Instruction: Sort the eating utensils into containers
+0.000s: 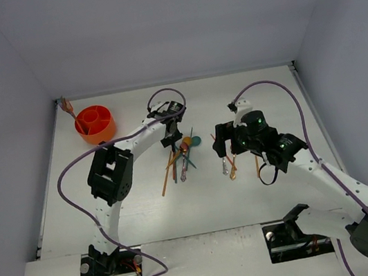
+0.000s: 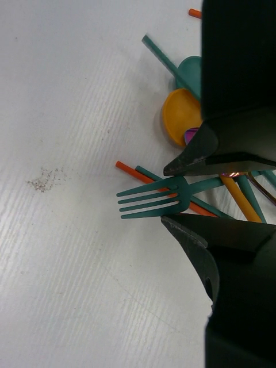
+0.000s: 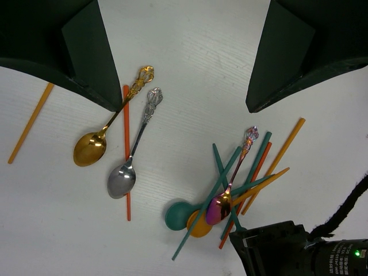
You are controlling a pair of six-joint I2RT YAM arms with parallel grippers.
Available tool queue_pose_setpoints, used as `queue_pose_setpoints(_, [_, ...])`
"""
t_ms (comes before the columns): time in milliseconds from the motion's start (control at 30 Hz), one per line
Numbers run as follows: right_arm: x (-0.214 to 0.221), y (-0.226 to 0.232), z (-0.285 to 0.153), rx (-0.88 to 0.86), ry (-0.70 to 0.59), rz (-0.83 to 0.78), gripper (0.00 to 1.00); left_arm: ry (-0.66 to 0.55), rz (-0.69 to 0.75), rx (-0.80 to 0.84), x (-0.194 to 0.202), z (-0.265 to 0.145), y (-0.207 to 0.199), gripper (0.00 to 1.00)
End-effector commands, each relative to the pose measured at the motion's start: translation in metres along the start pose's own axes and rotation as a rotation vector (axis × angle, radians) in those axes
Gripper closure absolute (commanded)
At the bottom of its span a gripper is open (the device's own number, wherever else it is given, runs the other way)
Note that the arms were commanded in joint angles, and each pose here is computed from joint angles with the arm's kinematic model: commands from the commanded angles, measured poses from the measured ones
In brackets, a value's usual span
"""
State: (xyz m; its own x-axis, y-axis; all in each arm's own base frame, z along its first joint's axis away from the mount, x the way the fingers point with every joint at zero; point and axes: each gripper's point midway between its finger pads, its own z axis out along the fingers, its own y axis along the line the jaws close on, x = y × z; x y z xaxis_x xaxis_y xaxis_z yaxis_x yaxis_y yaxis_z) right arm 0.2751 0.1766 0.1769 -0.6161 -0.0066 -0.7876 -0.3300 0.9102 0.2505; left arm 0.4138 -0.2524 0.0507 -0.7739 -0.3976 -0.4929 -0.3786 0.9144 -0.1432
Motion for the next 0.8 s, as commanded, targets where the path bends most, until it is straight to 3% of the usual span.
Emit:
queue_pose_setpoints(0, [-0.019,-0.001,-0.001,0.008,-0.064,-0.001,0.13,-0.142,-0.001,0.102,-0.051,-0.053,-0.022,0.89])
queue_pose_setpoints(567, [-0.021,0.002,0.005,0.0,-0.048,-0.004,0.13,-0.392,0.111,0.045,-0.112,-0.115,0.004,0.89])
queue_pose_setpoints(767, [-0.023,0.004,0.006,-0.007,-0.045,-0.002,0.13,-0.559,0.167,0.087,-0.155,-0.153,0.018,0.89])
